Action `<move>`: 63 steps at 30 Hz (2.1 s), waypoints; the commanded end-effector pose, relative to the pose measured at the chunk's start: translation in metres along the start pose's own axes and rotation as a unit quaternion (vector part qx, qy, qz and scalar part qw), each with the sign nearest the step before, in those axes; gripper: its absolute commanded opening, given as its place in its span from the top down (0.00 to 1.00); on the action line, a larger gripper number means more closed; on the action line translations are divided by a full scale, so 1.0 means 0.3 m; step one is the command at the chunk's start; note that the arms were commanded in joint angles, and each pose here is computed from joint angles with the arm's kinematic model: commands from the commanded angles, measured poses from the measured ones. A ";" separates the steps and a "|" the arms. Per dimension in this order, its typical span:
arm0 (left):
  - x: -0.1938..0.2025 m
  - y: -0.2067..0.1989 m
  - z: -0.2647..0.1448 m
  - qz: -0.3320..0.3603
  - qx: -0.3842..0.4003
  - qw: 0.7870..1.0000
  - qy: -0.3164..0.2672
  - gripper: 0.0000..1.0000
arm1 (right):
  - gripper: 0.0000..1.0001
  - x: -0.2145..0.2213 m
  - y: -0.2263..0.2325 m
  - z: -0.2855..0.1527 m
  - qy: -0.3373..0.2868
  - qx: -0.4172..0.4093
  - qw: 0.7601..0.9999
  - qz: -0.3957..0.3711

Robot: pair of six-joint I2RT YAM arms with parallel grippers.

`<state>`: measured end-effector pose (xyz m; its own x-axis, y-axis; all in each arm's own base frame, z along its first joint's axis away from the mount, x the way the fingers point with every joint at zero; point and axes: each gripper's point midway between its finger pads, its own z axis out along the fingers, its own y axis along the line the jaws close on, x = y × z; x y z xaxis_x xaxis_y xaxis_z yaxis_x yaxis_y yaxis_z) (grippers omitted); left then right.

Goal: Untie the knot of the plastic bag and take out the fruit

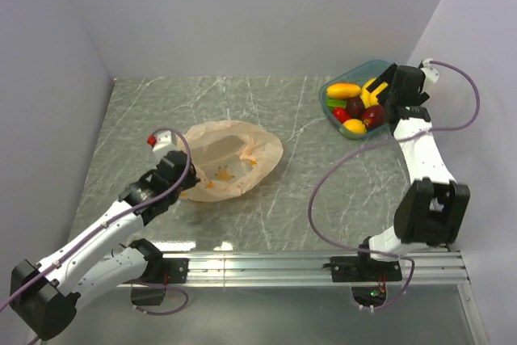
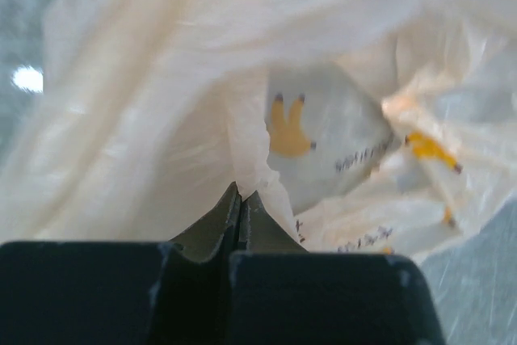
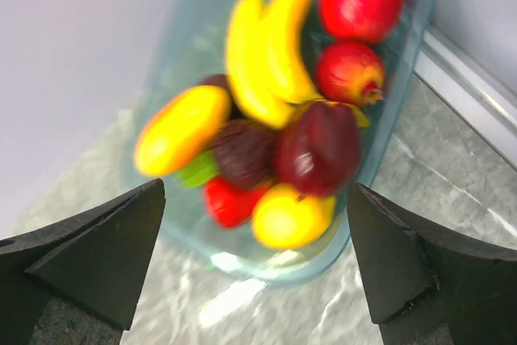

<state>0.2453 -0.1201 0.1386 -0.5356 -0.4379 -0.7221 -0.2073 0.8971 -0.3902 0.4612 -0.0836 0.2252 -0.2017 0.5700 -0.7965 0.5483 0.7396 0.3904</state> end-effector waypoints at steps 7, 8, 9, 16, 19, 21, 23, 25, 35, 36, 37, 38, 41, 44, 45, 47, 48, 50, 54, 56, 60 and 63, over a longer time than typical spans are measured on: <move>-0.539 0.092 -0.062 0.001 -0.106 0.982 -0.157 0.99 | 0.00 -0.133 0.195 -0.548 -0.083 -0.149 0.984 -0.059; -0.593 0.103 -0.085 0.000 -0.112 0.978 -0.176 0.99 | 0.00 -0.124 0.201 -0.584 -0.081 -0.163 0.981 -0.060; -0.633 0.148 -0.101 -0.011 -0.131 0.973 -0.192 0.99 | 0.00 -0.116 0.206 -0.618 -0.080 -0.176 0.980 -0.056; -0.574 0.304 -0.118 -0.036 -0.177 0.964 -0.196 0.92 | 0.00 -0.051 0.170 -0.872 -0.090 -0.292 0.952 -0.011; -0.496 0.351 -0.130 -0.046 -0.183 0.965 -0.183 0.73 | 0.00 -0.010 0.131 -0.928 -0.082 -0.308 0.948 -0.015; -0.496 0.350 -0.177 -0.056 -0.171 0.963 -0.199 0.57 | 0.00 0.005 0.104 -0.949 -0.082 -0.308 0.947 -0.030; -0.493 0.349 -0.217 -0.054 -0.162 0.963 -0.206 0.35 | 0.00 0.020 0.067 -0.980 -0.082 -0.306 0.948 -0.045; -0.509 0.336 -0.277 -0.053 -0.146 0.963 -0.222 0.23 | 0.00 0.015 0.041 -1.023 -0.091 -0.311 0.945 -0.049; -0.635 0.256 -0.733 -0.022 -0.062 0.944 -0.324 0.01 | 0.00 -0.028 -0.088 -1.180 -0.179 -0.316 0.928 -0.086; -0.630 0.271 -0.763 -0.021 -0.071 0.943 -0.324 0.01 | 0.00 -0.033 -0.103 -1.182 -0.188 -0.310 0.928 -0.084; -0.651 0.268 -0.817 -0.027 -0.066 0.938 -0.340 0.01 | 0.00 -0.026 -0.115 -1.185 -0.195 -0.311 0.927 -0.083; -0.652 0.270 -0.843 -0.023 -0.061 0.936 -0.346 0.01 | 0.00 -0.030 -0.119 -1.186 -0.203 -0.312 0.924 -0.085; -0.660 0.299 -0.922 -0.037 -0.062 0.925 -0.372 0.01 | 0.00 -0.023 -0.131 -1.184 -0.209 -0.310 0.923 -0.086; -0.657 0.303 -0.990 -0.042 -0.029 0.913 -0.405 0.01 | 0.00 -0.024 -0.133 -1.185 -0.214 -0.312 0.921 -0.088; -0.653 0.302 -0.999 -0.036 -0.019 0.910 -0.412 0.01 | 0.00 -0.022 -0.136 -1.178 -0.215 -0.309 0.922 -0.087; -0.645 0.314 -1.025 -0.029 -0.007 0.899 -0.436 0.01 | 0.00 -0.029 -0.139 -1.177 -0.220 -0.306 0.922 -0.084; -0.641 0.319 -1.030 -0.030 -0.004 0.897 -0.442 0.01 | 0.00 -0.031 -0.139 -1.174 -0.222 -0.304 0.923 -0.084; -0.641 0.331 -1.076 -0.035 0.007 0.884 -0.466 0.01 | 0.00 -0.039 -0.141 -1.174 -0.226 -0.301 0.923 -0.083; -0.650 0.361 -1.131 -0.053 0.006 0.862 -0.503 0.01 | 0.00 -0.047 -0.147 -1.172 -0.236 -0.297 0.922 -0.080; -0.656 0.370 -1.161 -0.061 0.010 0.851 -0.522 0.01 | 0.00 -0.048 -0.147 -1.167 -0.237 -0.295 0.922 -0.080; -0.654 0.363 -1.135 -0.060 0.013 0.852 -0.520 0.01 | 0.00 -0.032 -0.133 -1.145 -0.224 -0.295 0.925 -0.085; -0.651 0.353 -1.101 -0.059 0.013 0.858 -0.510 0.01 | 0.00 -0.030 -0.127 -1.135 -0.222 -0.295 0.925 -0.087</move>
<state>0.0517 0.0804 0.4245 0.4772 -0.3705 -0.7969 -0.1821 0.8454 -0.5021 0.1590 0.0046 0.3698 0.1634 0.3258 -0.9312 -0.0223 0.9449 0.3267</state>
